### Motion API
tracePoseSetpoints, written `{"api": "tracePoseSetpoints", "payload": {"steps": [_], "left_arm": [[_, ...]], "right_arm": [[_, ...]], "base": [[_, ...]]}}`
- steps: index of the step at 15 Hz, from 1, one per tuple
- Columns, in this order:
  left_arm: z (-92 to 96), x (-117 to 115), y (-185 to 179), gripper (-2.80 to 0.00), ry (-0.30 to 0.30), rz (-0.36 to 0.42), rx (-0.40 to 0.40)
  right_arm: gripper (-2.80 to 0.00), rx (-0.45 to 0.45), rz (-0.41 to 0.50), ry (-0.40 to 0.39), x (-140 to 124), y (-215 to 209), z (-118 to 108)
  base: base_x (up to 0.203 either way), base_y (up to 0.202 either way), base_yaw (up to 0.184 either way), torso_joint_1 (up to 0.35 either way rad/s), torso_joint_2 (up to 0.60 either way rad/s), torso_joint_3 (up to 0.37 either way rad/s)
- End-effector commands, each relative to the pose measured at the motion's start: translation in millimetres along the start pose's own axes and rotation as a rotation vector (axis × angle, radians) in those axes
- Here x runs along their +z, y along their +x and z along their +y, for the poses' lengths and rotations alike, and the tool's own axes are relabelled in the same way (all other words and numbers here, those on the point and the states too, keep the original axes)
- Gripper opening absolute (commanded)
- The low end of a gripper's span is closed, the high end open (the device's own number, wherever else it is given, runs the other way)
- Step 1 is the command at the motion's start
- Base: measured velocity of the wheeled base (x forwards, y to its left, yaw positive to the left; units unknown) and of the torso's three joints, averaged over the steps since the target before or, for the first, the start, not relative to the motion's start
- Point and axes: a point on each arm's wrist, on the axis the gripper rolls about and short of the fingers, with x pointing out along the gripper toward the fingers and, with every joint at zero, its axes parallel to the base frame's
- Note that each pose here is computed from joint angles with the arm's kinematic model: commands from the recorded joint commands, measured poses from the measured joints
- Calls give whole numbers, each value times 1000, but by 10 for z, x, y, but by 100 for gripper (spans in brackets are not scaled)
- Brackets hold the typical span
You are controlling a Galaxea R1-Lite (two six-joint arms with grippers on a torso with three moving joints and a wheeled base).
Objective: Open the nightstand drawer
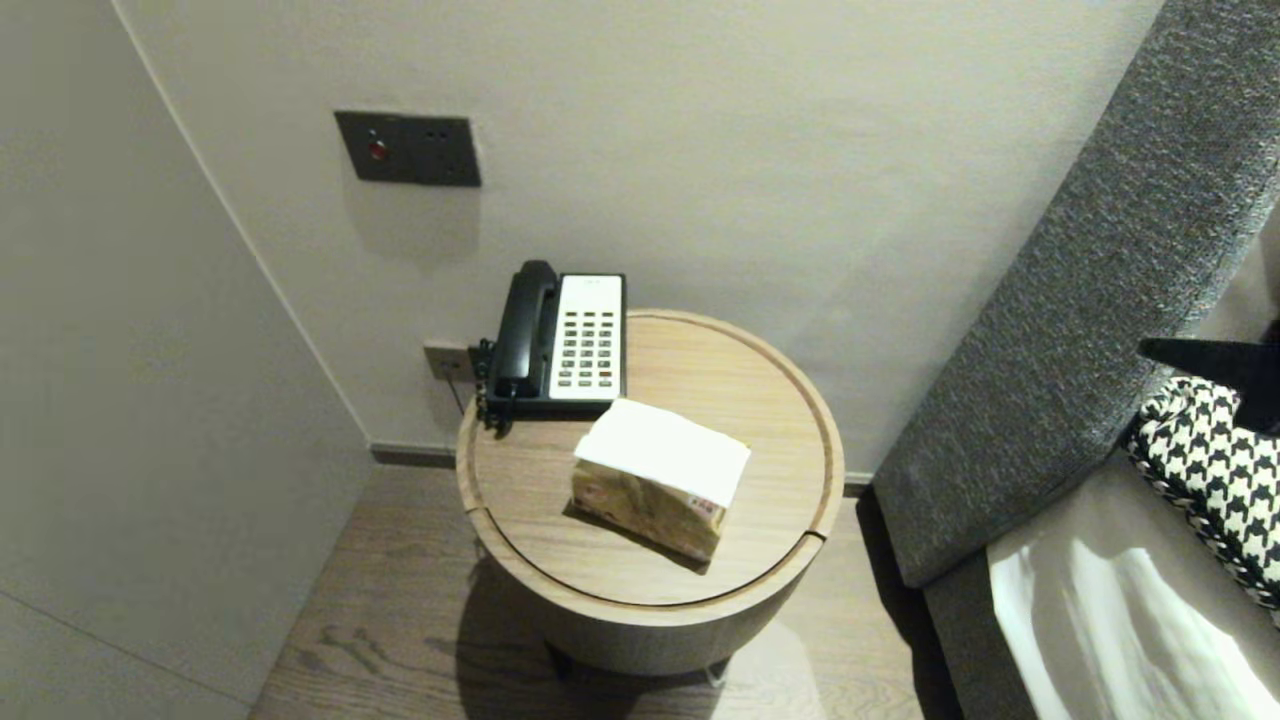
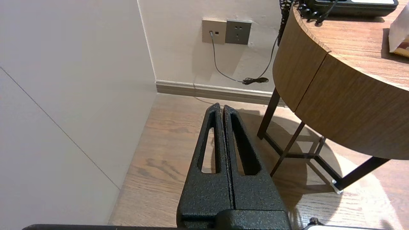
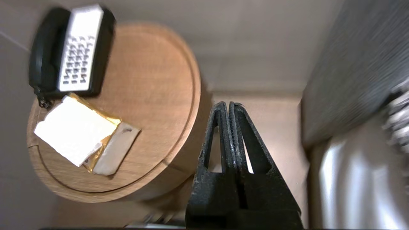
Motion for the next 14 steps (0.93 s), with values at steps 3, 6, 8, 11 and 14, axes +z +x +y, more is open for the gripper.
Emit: {"api": "tracePoseSetpoints", "payload": {"steps": [3,6,8,11,14], "left_arm": [[0,-1,-4,-280,0,-5,1],[0,-1,-4,-280,0,-5,1],[0,-1,-4,-280,0,-5,1],[0,-1,-4,-280,0,-5,1],[0,1,-4,-280,0,-6,1]], "right_arm": [[-280,-8,275,59,-479,461,41],[-280,-17,380,62,-666,738,81],[-280,7,387,65,-726,854,146],[-280,83,432,103,-846,954,344],[-280,159,446,109,-958,1079,545]], "base": [[0,0,0,0,0,0],[0,0,0,0,0,0],[0,0,0,0,0,0],[0,0,0,0,0,0],[0,0,0,0,0,0]]}}
